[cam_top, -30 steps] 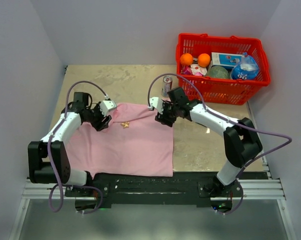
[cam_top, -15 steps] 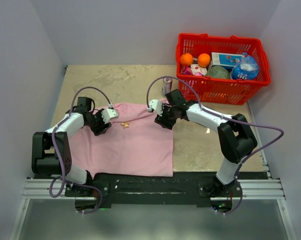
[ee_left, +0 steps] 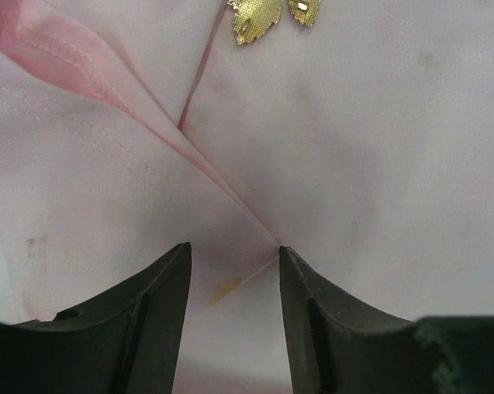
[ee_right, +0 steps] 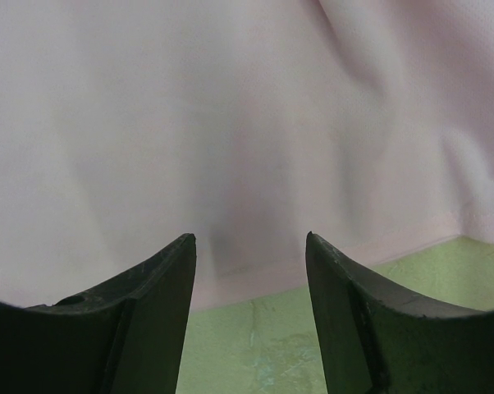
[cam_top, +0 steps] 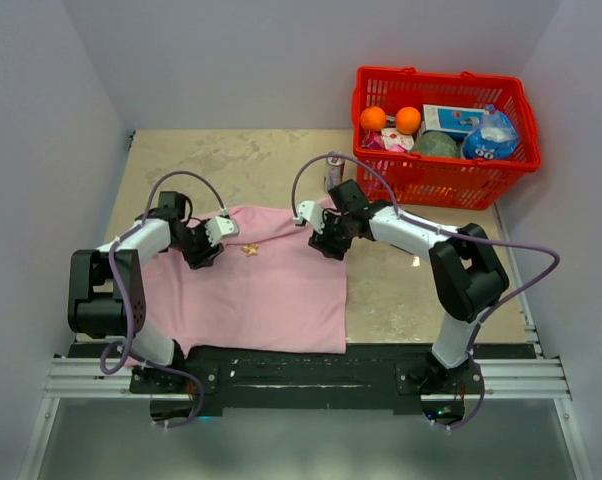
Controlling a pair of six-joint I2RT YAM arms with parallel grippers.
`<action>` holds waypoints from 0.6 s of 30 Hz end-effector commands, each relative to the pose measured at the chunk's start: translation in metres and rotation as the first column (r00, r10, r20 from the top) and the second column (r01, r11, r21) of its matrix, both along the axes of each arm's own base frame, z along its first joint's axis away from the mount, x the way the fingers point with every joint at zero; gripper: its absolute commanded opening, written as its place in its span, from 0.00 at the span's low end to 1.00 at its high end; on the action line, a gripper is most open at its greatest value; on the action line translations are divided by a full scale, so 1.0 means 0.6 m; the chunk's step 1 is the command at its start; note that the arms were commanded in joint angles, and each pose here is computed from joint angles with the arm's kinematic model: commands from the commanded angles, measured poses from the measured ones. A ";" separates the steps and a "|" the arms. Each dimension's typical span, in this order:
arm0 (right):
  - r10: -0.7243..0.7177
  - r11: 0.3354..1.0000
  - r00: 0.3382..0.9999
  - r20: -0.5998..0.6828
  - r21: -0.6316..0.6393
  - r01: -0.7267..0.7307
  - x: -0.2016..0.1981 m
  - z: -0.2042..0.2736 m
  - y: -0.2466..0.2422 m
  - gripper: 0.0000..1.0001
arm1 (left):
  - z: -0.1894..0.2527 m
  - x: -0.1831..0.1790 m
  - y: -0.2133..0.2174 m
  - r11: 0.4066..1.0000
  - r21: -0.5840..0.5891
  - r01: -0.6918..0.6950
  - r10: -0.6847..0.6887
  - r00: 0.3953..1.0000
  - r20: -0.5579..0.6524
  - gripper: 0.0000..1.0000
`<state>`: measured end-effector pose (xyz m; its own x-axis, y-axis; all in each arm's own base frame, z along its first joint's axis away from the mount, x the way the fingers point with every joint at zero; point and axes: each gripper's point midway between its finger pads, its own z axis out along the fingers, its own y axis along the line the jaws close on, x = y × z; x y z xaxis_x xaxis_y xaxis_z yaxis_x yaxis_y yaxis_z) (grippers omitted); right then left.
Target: Remove the brooch from the garment
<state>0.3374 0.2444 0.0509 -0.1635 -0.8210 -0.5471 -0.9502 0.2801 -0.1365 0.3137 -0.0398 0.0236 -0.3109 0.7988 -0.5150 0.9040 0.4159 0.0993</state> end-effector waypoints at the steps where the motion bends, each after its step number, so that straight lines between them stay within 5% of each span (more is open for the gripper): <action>1: 0.000 1.000 1.000 0.029 0.022 0.000 0.019 0.017 0.016 0.59 | 0.011 0.017 -0.009 0.999 -0.015 0.042 -0.041 0.999 0.025 0.46; 10: -0.001 1.000 1.000 0.021 -0.016 0.001 0.025 -0.002 0.011 0.58 | 0.008 0.035 0.000 1.000 0.010 0.021 -0.022 0.999 0.030 0.00; 13: -0.009 1.000 1.000 0.024 -0.024 0.010 0.026 -0.003 0.006 0.58 | 0.042 0.059 -0.010 0.999 -0.031 0.012 -0.010 0.998 0.068 0.00; 18: -0.012 0.999 1.000 0.025 -0.040 0.013 0.022 -0.008 0.000 0.58 | 0.163 0.190 -0.003 0.981 -0.153 -0.117 0.149 0.963 0.224 0.00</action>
<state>0.3433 0.2418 0.0343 -0.1822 -0.8423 -0.5073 -0.9492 0.2853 -0.1328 0.3553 -0.0411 0.0529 -0.3065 0.7770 -0.5499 0.8836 0.4471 0.1392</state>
